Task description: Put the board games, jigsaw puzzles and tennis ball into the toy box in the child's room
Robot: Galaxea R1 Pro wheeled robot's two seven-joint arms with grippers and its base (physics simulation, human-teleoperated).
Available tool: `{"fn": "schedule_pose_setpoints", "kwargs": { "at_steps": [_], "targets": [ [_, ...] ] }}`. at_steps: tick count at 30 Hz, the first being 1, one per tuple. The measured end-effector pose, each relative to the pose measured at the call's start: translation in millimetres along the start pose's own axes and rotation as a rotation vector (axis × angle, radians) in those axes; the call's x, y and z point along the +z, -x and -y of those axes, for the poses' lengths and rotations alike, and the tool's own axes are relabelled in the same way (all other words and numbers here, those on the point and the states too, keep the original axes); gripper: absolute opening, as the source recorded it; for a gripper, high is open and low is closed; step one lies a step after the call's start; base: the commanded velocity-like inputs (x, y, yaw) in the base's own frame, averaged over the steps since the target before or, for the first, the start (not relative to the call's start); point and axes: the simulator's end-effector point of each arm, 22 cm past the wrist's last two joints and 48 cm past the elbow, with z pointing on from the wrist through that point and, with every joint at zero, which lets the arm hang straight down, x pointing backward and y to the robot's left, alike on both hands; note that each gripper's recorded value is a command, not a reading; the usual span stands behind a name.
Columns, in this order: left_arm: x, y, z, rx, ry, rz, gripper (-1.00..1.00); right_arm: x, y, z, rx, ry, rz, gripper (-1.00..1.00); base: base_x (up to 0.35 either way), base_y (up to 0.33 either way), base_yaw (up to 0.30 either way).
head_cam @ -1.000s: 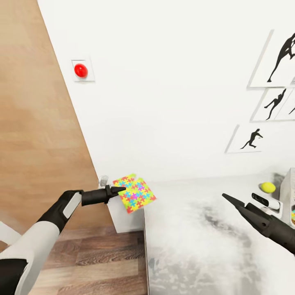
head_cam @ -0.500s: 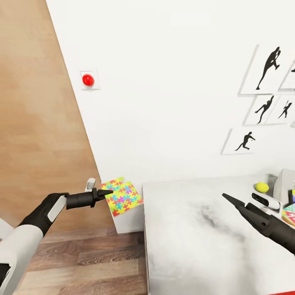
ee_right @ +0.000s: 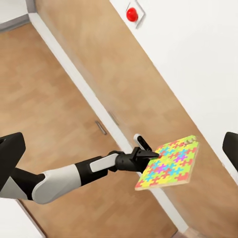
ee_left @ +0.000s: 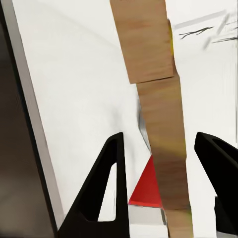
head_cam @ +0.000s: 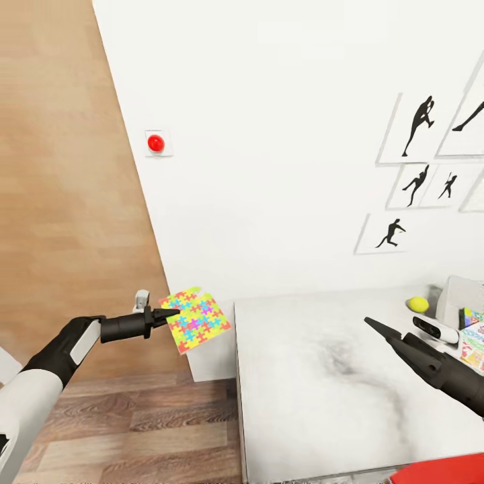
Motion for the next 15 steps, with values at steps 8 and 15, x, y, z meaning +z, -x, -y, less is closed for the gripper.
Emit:
{"fn": "schedule_pose_setpoints", "kwargs": {
  "at_steps": [8, 15],
  "targets": [
    [-5.6, 2, 16, 0.012, -0.010, 0.004, -1.00, 1.6, 8, -12, -0.011, 0.007, 0.003, 1.00, -0.148, 0.000, 0.000],
    [-10.1, 3, 27, 0.023, -0.013, 0.008, -1.00, 2.8, 14, -21, -0.020, 0.013, 0.006, 1.00, -0.135, 0.000, 0.000]
  ]
}}
